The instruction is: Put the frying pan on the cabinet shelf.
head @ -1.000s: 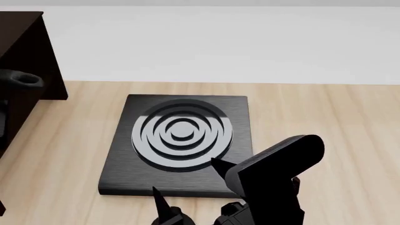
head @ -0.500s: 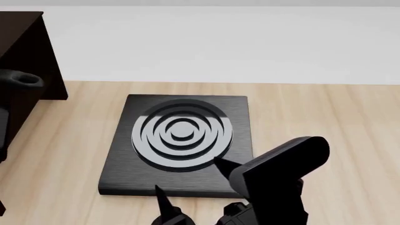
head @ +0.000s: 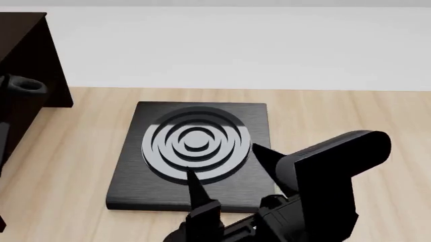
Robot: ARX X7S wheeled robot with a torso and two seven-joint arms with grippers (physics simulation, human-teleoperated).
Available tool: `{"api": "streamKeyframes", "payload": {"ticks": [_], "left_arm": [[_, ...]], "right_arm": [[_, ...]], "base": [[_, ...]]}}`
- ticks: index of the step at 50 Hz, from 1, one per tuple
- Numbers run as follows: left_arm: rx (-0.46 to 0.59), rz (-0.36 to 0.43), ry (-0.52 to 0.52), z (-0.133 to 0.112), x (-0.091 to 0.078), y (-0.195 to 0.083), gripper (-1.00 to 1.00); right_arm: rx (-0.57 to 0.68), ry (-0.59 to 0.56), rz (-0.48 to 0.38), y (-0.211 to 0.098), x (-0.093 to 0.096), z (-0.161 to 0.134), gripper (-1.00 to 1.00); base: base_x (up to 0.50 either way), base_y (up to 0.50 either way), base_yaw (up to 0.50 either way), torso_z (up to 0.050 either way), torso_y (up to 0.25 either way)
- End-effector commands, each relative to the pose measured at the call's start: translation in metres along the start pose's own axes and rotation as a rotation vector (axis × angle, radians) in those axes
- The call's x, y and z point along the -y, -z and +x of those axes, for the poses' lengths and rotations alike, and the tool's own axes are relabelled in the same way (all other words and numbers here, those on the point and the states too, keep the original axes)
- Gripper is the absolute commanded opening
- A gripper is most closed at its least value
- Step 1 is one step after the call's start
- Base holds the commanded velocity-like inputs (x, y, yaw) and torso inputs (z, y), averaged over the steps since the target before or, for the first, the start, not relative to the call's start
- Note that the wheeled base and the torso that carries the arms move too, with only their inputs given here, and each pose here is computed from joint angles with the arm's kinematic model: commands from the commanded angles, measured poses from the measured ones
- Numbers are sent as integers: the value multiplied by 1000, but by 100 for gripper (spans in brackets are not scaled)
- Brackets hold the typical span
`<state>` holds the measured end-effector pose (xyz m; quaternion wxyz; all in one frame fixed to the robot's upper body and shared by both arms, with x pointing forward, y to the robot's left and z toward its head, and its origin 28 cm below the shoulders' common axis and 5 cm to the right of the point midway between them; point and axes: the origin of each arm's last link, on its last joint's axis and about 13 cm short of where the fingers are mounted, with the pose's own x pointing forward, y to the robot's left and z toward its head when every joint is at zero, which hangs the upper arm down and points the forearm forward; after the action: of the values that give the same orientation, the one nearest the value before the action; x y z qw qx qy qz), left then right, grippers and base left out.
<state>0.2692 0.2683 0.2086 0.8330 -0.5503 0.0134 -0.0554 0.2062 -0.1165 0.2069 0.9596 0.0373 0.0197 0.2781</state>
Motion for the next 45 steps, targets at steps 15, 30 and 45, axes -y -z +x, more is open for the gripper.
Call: {"api": "streamKeyframes", "payload": {"ticks": [15, 30, 45], "left_arm": [[99, 823, 50, -5, -29, 34, 100], [138, 1014, 65, -39, -11, 54, 100], [141, 1125, 5, -50, -19, 70, 100]], "right_arm": [[104, 174, 100, -14, 18, -3, 100], [89, 292, 68, -7, 31, -13, 100], [91, 386, 57, 3, 44, -18, 100]], "base": [[0, 0, 0, 0, 0], [0, 0, 0, 0, 0], [0, 0, 0, 0, 0]]}}
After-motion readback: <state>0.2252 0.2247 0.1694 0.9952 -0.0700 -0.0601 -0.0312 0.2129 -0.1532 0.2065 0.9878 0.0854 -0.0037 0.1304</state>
